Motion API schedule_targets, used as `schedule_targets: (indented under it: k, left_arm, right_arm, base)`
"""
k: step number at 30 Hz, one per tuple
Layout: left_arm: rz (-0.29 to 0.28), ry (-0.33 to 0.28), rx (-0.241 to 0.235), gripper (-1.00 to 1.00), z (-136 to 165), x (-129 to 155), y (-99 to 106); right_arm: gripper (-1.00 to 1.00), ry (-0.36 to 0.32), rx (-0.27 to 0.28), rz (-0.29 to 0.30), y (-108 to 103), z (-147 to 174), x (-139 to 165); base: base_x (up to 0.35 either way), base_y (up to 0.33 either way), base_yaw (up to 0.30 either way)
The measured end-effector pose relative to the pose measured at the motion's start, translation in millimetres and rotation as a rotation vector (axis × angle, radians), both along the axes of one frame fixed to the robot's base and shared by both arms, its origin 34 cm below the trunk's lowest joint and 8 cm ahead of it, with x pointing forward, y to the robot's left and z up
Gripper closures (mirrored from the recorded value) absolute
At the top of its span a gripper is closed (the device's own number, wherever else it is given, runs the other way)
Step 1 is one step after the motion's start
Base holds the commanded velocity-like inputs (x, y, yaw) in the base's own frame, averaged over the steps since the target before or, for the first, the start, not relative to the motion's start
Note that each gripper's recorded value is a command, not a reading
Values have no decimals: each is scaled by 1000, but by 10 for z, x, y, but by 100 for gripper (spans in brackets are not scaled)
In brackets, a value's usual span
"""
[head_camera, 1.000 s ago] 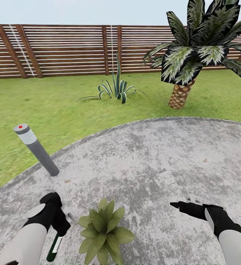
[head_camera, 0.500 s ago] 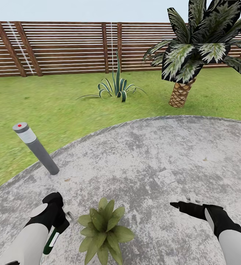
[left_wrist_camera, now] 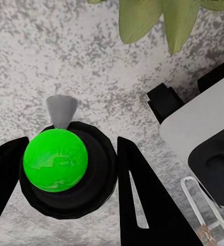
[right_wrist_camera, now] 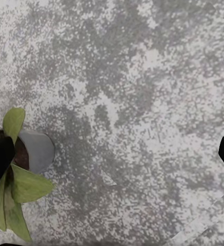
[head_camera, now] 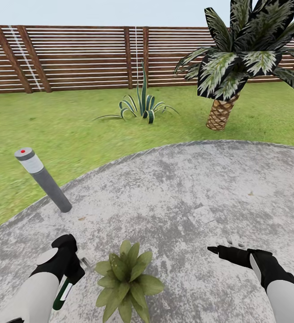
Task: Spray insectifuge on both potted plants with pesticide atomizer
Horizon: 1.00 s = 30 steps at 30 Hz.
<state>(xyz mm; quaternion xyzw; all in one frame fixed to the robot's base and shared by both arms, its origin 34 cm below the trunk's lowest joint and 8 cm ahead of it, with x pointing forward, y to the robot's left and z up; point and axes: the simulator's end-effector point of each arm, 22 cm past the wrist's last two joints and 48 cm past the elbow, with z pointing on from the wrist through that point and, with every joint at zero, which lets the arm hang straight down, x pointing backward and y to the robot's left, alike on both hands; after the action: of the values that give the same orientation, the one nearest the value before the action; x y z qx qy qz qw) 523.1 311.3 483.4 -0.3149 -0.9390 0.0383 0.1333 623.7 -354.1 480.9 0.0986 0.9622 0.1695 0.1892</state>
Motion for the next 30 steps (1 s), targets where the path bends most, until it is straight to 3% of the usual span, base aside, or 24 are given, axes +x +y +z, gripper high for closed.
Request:
schedule_targets:
  k: [14, 20, 30]
  left_arm:
    - [2, -5, 4, 100, -143, -1, 18]
    - [6, -40, 19, 100, -99, 127, 79]
    - [14, -46, 20, 100, -93, 144, 102]
  right_arm:
    - [-100, 5, -1, 0, -3, -158, -29]
    - [-100, 13, -1, 0, -3, -195, -51]
    - [-100, 15, -1, -1, -2, -204, -56]
  base:
    - [0, 0, 9]
    - [0, 0, 57]
    - [0, 0, 3]
